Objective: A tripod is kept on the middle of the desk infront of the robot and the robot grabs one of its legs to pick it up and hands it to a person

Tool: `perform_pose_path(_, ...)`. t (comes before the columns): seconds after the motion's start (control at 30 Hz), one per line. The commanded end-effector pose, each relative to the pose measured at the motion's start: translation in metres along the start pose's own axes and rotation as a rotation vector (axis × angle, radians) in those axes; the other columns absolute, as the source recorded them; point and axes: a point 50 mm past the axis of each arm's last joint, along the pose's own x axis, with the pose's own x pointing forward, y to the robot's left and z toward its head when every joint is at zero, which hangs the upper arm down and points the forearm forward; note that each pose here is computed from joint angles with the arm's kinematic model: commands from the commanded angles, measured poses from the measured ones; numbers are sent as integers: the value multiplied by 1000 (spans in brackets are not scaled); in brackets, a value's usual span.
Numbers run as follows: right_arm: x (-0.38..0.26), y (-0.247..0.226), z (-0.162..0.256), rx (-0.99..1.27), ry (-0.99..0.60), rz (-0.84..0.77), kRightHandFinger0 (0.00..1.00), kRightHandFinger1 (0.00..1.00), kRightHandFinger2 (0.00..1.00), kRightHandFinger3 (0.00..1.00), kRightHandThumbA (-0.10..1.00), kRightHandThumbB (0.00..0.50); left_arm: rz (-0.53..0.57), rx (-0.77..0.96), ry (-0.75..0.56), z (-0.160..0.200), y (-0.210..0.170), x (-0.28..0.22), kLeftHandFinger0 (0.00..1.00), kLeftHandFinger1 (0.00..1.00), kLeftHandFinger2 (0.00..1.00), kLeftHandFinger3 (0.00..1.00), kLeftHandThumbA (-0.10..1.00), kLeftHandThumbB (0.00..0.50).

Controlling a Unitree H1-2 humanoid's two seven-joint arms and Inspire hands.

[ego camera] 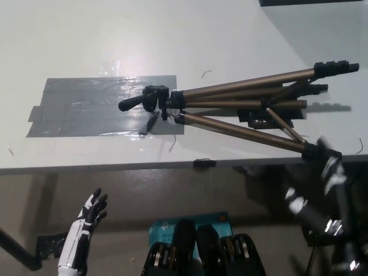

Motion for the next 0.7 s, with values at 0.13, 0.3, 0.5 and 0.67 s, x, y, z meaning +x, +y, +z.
perform_pose_path(0.13,128,-20,80,-683,-291,85,1000,1000,1000,1000,845,403,-14,12,-28,7,2,-8,1000,1000,1000,1000,1000,103)
perform_pose_path(0.3,169,-8,85,-817,-254,113,1000,1000,1000,1000,864,445,-12,7,-35,6,3,-7,1000,1000,1000,1000,1000,107)
perform_pose_path(0.5,208,11,75,-953,-159,195,1000,1000,1000,1000,1000,498,-14,-1,-40,6,4,-7,1000,1000,1000,1000,1000,90)
perform_pose_path(0.67,224,26,71,-1036,-125,243,1000,1000,1000,1000,1000,500,-13,-4,-37,7,4,-5,1000,1000,1000,1000,1000,73)
